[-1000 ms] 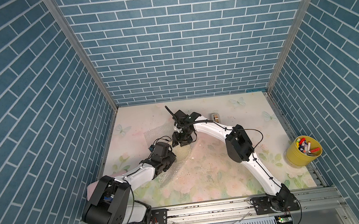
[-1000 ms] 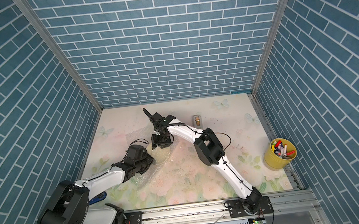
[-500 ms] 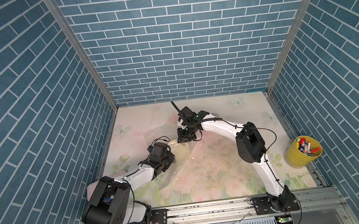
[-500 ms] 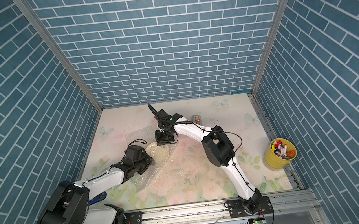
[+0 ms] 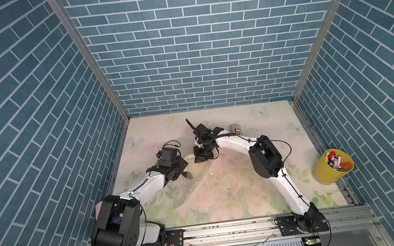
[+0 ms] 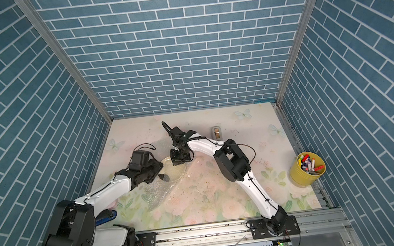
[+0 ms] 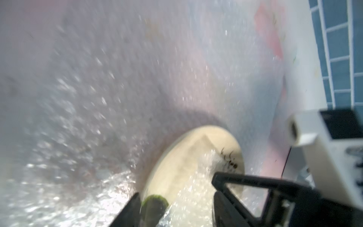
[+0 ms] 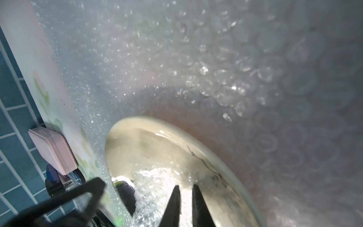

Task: Wrap dinner plates in bubble wrap
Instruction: Wrap the plate in the bubble wrap.

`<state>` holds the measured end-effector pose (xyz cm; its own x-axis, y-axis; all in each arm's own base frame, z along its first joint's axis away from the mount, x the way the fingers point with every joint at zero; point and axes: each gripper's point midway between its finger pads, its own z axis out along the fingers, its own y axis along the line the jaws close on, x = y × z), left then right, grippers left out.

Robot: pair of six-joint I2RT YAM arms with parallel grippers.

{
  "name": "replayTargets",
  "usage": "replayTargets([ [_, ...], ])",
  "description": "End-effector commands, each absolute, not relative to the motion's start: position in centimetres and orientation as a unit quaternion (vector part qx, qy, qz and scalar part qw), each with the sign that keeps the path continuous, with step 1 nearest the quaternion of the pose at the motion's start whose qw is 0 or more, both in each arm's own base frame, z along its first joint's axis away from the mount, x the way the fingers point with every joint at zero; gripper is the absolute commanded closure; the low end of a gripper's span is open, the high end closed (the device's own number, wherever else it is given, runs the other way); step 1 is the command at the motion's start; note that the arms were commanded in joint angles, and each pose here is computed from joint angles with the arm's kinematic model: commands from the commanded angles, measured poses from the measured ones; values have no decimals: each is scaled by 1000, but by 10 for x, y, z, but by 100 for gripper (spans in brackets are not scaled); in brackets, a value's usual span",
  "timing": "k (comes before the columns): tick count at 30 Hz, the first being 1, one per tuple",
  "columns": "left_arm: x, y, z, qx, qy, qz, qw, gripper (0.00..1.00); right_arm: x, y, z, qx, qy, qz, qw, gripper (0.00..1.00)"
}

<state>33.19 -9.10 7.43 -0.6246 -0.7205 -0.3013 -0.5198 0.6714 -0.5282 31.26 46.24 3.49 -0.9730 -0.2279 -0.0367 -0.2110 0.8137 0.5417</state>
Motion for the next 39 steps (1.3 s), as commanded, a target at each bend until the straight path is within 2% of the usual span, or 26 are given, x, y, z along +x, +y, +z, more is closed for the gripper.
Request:
replayTargets([
  [1, 350, -34, 100, -331, 894, -106, 283, 17, 310, 452, 8, 88, -962, -257, 32, 86],
  [2, 363, -20, 105, -329, 896, -88, 284, 12, 309, 453, 8, 89, -962, -257, 33, 86],
  [4, 388, -2, 103, -311, 909, -64, 270, 14, 311, 453, 7, 87, -962, -256, 32, 86],
  [5, 400, 5, 98, -303, 917, -56, 253, 20, 311, 453, 7, 87, -962, -256, 32, 86],
  [7, 422, 9, 86, -294, 927, -62, 225, 37, 313, 453, 7, 87, -963, -254, 31, 87],
  [13, 457, 17, 62, -268, 947, -28, 177, 53, 313, 451, 1, 86, -965, -245, 36, 89],
  [17, 456, 17, 44, -248, 958, 1, 141, 51, 313, 450, -1, 85, -965, -243, 37, 89],
  [23, 453, 32, 33, -248, 959, 48, 129, 44, 311, 449, -4, 85, -966, -239, 42, 91],
  [26, 455, 33, 29, -252, 958, 52, 127, 45, 312, 448, -4, 83, -967, -238, 42, 91],
  [34, 468, 18, 9, -241, 963, 29, 120, 51, 311, 446, -5, 83, -968, -234, 45, 93],
  [39, 468, 15, 1, -246, 962, 25, 115, 74, 311, 444, -7, 82, -968, -231, 45, 94],
])
